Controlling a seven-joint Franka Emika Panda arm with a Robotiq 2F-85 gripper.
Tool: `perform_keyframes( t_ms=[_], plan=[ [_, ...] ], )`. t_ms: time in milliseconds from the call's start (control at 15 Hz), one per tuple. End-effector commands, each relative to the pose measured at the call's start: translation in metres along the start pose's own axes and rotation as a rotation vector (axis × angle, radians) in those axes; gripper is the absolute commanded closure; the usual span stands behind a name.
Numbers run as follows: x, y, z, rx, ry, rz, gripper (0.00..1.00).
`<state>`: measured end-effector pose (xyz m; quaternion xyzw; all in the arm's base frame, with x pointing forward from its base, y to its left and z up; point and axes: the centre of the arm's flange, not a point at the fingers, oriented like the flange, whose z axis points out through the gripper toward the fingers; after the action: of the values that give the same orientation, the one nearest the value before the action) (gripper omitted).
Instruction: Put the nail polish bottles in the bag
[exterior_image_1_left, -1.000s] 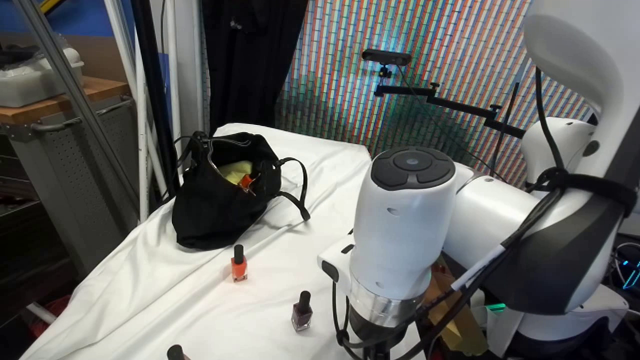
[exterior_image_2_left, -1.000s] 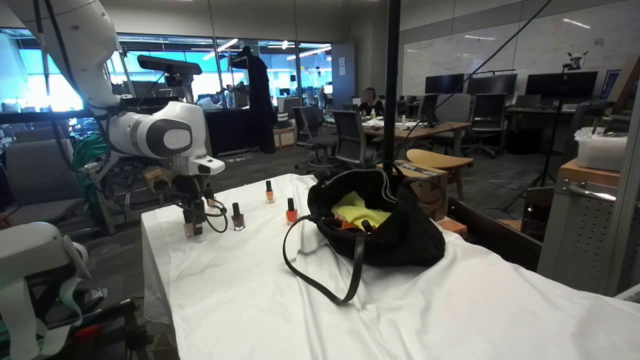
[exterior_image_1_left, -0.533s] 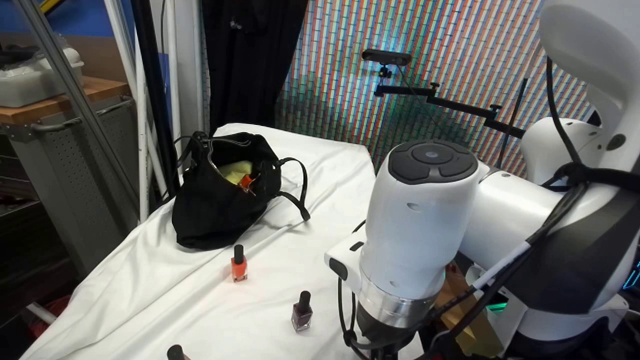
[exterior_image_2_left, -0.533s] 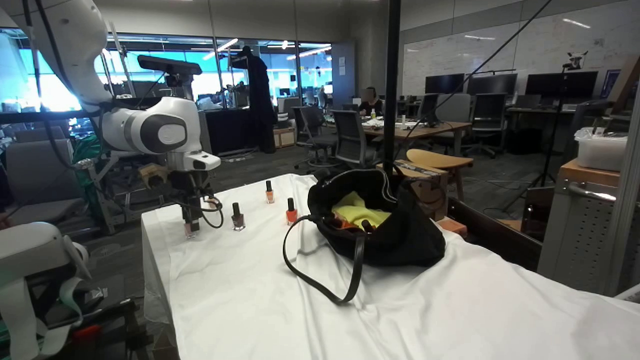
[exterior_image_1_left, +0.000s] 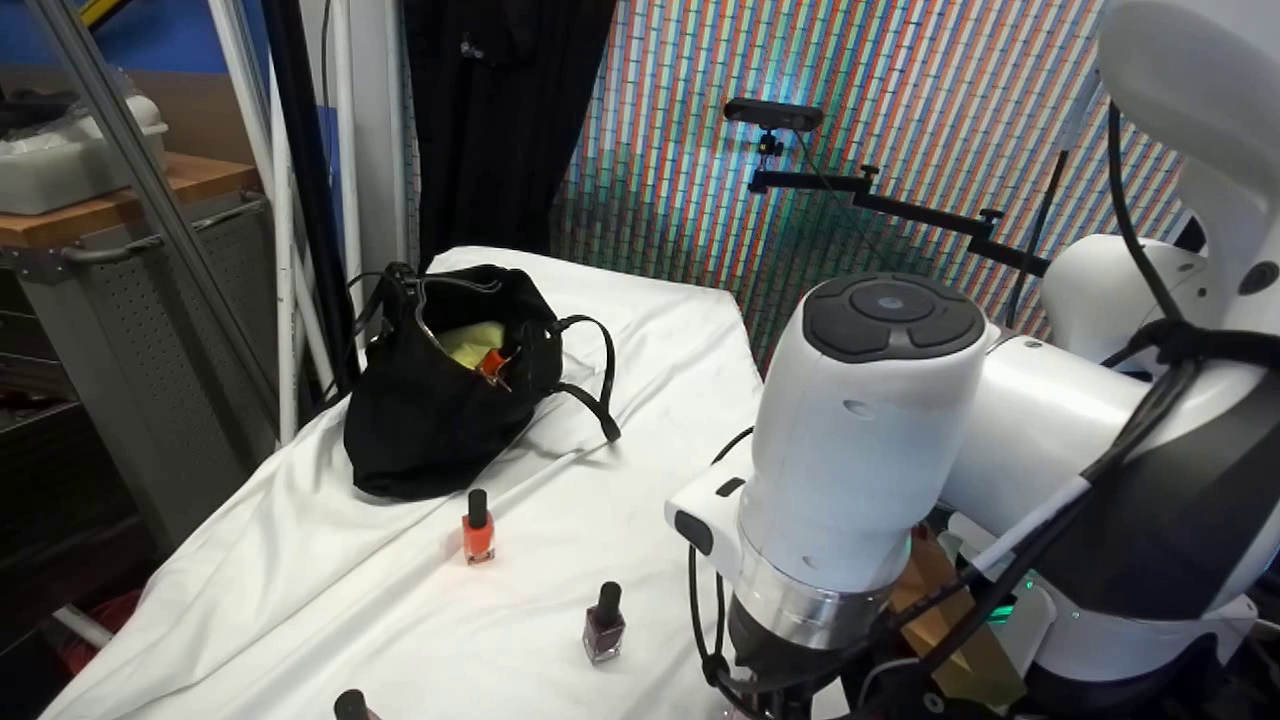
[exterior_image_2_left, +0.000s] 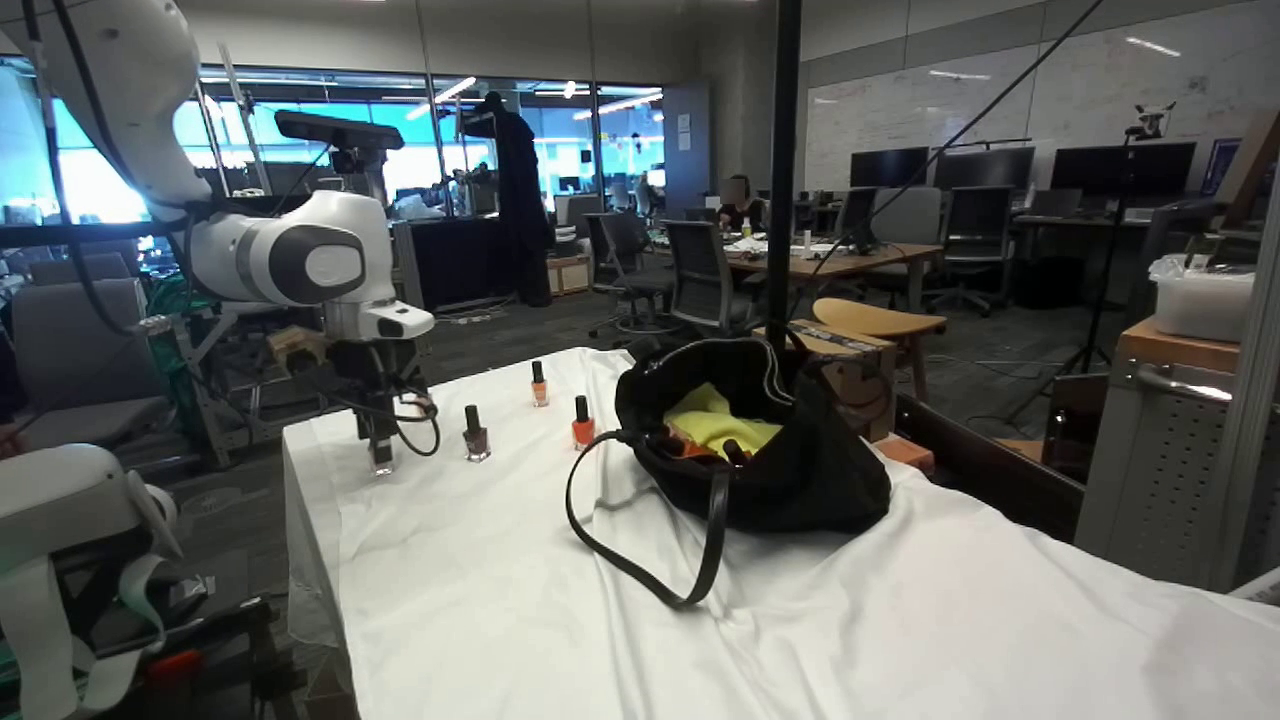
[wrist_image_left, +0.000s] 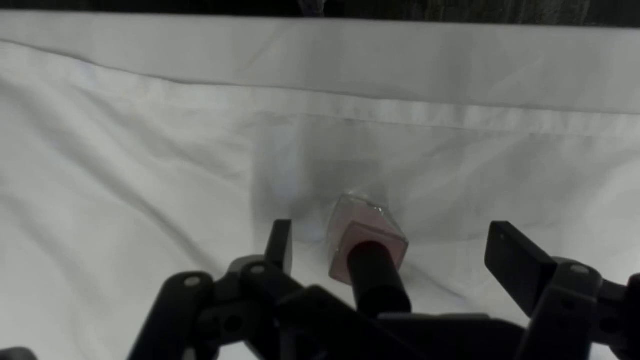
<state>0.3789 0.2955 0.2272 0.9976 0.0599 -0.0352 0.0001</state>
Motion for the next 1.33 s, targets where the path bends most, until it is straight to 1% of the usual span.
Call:
perform_keyframes(
  t_ms=[0, 467, 1200, 1267],
  plan=[
    [-0.011, 0.0, -0.007, -0.005, 0.016, 0.005, 0.0],
    [-0.012, 0.001, 0.001, 0.011, 0.032, -0.024, 0.0],
    [-0.011, 0.005, 0.009, 0.03, 0.029, -0.035, 0.0],
    [-0.011, 0.005, 0.009, 0.03, 0.03, -0.037, 0.25]
  ],
)
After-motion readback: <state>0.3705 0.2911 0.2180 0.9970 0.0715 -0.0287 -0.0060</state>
